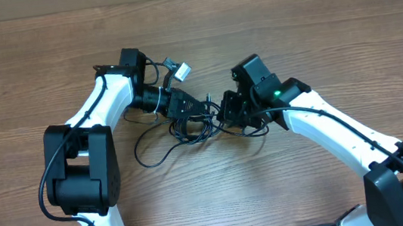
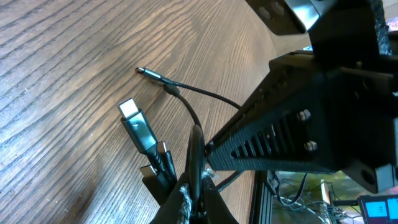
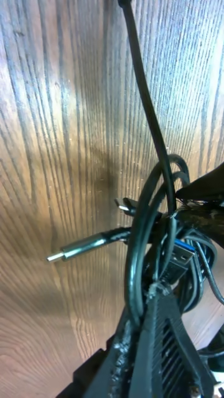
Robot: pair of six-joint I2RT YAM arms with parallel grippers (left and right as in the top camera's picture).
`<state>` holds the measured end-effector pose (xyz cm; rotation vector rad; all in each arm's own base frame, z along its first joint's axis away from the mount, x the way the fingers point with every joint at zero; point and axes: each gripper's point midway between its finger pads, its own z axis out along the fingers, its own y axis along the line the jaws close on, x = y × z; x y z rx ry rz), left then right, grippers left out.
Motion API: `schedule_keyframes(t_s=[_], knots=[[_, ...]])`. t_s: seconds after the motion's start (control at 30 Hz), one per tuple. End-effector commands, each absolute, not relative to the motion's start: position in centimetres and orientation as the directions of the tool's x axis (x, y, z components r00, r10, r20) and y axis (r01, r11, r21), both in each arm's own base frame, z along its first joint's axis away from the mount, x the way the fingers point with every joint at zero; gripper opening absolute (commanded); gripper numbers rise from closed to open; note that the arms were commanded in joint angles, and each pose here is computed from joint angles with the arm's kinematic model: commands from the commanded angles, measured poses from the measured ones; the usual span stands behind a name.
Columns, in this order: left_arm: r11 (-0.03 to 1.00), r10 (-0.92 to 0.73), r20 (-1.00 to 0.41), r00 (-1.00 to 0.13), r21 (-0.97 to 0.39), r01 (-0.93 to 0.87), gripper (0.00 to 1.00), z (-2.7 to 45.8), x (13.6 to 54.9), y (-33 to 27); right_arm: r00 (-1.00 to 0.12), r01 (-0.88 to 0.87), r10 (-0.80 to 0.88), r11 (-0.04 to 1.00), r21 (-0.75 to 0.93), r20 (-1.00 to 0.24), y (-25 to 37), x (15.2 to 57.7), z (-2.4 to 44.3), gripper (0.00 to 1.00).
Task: Untangle cables
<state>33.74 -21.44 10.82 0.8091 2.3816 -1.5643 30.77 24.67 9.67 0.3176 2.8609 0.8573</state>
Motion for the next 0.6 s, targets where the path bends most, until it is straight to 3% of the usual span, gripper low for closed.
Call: schedule_keyframes(t_s=[0.0, 0.57], knots=[[0.269, 0.333, -0.463, -0.822, -0.788, 0.553, 0.04, 11.4, 34.3, -21.6, -0.972, 0.129, 0.217, 0.808, 0.575, -0.087, 25.6, 30.7, 10.0, 0.04], [0.267, 0.327, -0.455, -0.828, -0.796, 0.543, 0.04, 11.5, 34.3, -21.6, -0.969, 0.085, 0.197, 0.828, 0.554, -0.146, 28.6, 29.3, 10.0, 0.04]])
